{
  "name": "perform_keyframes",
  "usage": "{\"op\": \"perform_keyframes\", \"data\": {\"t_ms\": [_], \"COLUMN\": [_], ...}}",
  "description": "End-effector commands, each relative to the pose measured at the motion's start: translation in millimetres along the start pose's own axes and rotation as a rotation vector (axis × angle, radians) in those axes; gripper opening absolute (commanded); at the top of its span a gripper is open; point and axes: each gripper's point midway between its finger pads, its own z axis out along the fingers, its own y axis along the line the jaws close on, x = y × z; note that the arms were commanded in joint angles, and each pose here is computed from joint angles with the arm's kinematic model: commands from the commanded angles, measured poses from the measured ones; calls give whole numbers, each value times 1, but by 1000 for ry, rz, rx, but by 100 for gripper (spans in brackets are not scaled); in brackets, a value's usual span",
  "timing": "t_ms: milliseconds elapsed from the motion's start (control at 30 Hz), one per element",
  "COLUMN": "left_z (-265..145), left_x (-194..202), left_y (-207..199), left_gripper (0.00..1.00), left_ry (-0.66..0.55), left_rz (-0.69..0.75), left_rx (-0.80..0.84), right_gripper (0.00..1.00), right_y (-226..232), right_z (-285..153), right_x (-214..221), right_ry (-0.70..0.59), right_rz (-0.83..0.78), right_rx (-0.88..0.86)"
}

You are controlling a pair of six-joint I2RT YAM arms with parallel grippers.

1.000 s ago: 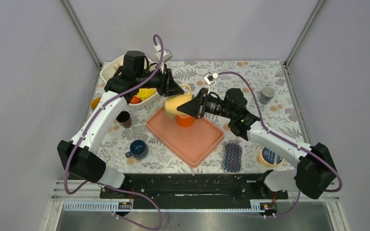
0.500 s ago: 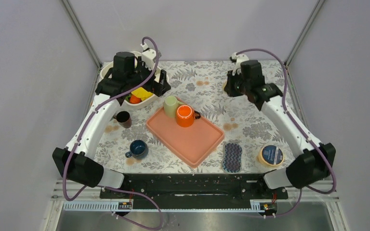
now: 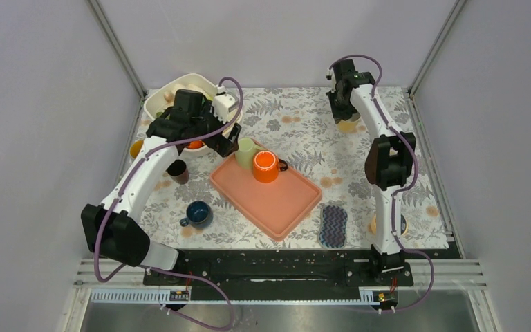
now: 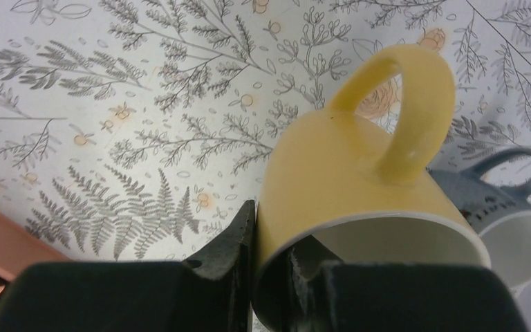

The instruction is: Turn the mug right side up

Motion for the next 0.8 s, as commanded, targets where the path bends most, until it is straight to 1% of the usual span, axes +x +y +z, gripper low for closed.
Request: {"op": "perform_keyframes", "data": {"t_ms": [0,133,233,300,400,467,533,567,667,767], "left_z": [7,15,21,22,23,26,32,36,52,73], "left_x": [-1,4,7,8,6,3,-3,-5,-17,-35], "left_y": [-3,-8,-15,-25,-38,-50,-63,-70,-88,-105], "left_gripper": [99,99,99,99,99,99,99,99,99,99], "left_ry": [-6,19,48,58,62,74,87,94,108,113], "left_rz": [58,82,147,210,290,339,365,367,357,366], "left_rx": [41,63,72,108,148,176,219,249,329,376], "right_gripper": [0,0,0,0,16,23,34,42,61,78], "right_y": [-14,-13,-12,-7,-6,-6,-6,-7,-10,-12], "right_z": [-1,24,35,38,40,40,37,34,12,-17], "right_x": [-15,-7,-3,2,5,6,5,5,0,-9], "right_ry": [12,61,80,97,107,109,106,107,85,32], "right_rz": [-24,-32,-29,-30,-28,-34,-34,-33,-24,-8], "right_rx": [-5,-5,-18,-45,-55,-54,-61,-59,-47,-41]}}
